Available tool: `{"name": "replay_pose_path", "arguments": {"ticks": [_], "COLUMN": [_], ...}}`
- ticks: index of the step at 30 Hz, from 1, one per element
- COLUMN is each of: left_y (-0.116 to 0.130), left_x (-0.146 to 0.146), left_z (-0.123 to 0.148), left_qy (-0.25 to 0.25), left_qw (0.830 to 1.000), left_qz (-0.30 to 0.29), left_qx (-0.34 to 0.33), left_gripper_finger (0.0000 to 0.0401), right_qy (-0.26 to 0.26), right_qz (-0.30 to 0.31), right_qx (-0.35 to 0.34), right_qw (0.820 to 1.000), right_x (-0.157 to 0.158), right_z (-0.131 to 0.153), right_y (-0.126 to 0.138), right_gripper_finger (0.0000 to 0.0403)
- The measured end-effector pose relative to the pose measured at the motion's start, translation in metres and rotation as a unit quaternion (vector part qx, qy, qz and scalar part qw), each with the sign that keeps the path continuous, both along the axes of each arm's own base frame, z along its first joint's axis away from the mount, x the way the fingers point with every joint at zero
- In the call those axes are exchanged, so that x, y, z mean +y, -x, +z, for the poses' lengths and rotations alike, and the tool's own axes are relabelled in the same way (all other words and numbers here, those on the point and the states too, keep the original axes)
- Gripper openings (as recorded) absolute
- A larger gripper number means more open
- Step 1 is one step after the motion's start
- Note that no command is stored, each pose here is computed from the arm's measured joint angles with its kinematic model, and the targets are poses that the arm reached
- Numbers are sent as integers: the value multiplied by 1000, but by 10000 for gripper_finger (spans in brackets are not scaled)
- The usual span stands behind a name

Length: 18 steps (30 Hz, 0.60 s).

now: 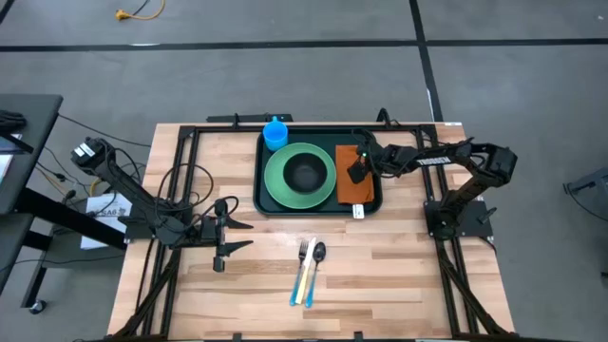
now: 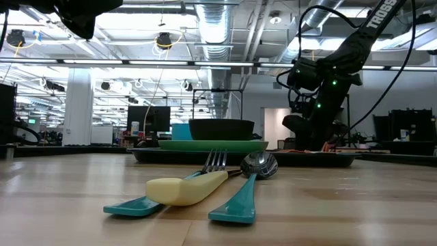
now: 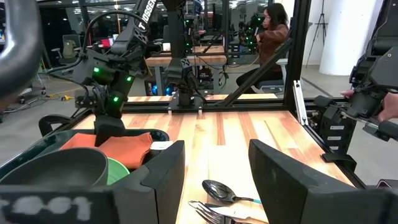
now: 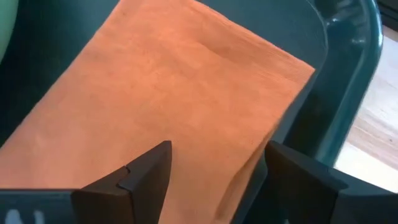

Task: Set up tray
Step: Put the orange table napkin to the right side of the light green plate on the black serving tray, then put the blue fork on the brown table napkin on the black serving tray

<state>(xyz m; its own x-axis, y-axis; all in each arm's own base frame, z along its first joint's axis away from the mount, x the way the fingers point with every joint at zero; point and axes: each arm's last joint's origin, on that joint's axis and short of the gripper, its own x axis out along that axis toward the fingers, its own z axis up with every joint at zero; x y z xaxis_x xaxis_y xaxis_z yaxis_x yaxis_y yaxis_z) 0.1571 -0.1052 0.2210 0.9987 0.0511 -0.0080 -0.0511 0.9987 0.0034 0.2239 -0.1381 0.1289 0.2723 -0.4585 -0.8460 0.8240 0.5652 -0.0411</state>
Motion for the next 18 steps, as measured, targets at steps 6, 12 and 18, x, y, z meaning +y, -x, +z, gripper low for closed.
{"name": "replay_pose_path", "arguments": {"ticks": [6, 12, 18], "left_y": [0, 0, 0], "left_x": [0, 0, 2], "left_z": [0, 0, 0], "left_qy": [0, -3, -20], "left_qw": [1000, 1000, 999], "left_qz": [0, 7, 29], "left_qx": [0, 0, 2], "left_gripper_finger": [169, 169, 169], "right_qy": [5, 15, 27], "right_qz": [-2, -7, 58], "right_qx": [-6, -41, -82], "right_qw": [1000, 999, 995], "right_x": [3, 14, 47], "right_z": [16, 42, 63], "right_y": [7, 16, 9], "right_gripper_finger": [253, 253, 253]}}
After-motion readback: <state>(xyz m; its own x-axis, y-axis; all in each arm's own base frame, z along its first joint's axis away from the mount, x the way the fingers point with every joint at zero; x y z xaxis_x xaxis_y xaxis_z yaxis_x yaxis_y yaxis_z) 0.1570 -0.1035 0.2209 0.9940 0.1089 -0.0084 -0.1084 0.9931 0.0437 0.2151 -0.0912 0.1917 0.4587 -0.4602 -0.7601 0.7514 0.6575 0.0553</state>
